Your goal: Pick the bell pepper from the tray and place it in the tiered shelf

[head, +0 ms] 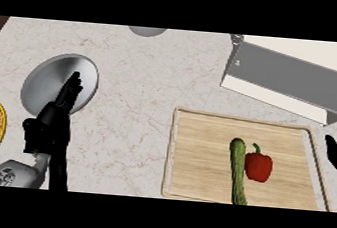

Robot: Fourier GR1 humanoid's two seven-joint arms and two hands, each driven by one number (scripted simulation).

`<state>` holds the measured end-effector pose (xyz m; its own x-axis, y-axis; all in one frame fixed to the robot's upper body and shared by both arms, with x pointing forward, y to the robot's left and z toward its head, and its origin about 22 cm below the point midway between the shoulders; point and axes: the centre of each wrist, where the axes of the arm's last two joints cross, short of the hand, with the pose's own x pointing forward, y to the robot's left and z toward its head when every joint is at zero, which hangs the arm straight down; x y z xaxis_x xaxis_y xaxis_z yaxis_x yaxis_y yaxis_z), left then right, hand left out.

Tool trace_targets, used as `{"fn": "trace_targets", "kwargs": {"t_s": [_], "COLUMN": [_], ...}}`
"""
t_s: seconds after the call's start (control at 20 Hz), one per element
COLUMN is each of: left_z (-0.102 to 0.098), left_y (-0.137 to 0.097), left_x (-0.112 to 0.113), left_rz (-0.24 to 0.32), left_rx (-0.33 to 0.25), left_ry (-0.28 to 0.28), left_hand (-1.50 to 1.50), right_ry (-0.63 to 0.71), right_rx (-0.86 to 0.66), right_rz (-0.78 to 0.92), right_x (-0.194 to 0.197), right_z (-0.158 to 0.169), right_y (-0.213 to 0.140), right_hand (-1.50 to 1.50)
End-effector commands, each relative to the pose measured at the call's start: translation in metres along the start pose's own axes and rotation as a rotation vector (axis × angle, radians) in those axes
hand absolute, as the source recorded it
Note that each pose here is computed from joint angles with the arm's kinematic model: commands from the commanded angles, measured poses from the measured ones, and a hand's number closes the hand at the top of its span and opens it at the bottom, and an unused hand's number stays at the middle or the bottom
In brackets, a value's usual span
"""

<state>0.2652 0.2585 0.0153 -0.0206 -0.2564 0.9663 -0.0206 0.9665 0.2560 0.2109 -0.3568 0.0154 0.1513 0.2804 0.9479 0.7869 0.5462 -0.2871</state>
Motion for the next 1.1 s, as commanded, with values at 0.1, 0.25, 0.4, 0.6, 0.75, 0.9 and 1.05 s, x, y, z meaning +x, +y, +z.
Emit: {"fn": "trace_targets", "kwargs": {"t_s": [0.1,0.25,0.4,0.6,0.75,0.9,1.05], "left_z": [-0.009,-0.008,-0.009,-0.018,-0.014,-0.022,-0.015], "left_y": [-0.02,-0.022,-0.036,-0.035,-0.032,-0.027,-0.034], "left_x": [0.006,0.006,0.007,0.02,0.015,0.013,0.014], "left_rz": [0.023,0.026,0.038,0.024,0.035,0.023,0.0], "left_rx": [-0.067,-0.097,-0.092,-0.112,-0.101,-0.094,-0.124], "left_ry": [0.018,0.004,-0.002,0.004,-0.004,0.0,-0.027], "left_hand": [0.0,0.0,0.0,0.0,0.0,0.0,0.0], "right_ry": [-0.11,-0.101,-0.047,-0.047,-0.018,0.026,0.085], "right_rx": [-0.218,0.008,0.147,0.221,0.266,0.316,0.44], "right_rz": [-0.097,-0.136,0.033,0.141,0.216,0.351,0.507], "right_x": [-0.029,-0.021,-0.011,0.024,0.056,0.079,0.085], "right_z": [0.055,0.064,0.081,0.072,0.083,0.082,0.082], "right_y": [-0.032,-0.064,-0.07,-0.065,-0.074,-0.077,-0.068], "right_hand": [-1.5,-1.5,-1.5,-1.5,-1.5,-1.5,-1.5]}}
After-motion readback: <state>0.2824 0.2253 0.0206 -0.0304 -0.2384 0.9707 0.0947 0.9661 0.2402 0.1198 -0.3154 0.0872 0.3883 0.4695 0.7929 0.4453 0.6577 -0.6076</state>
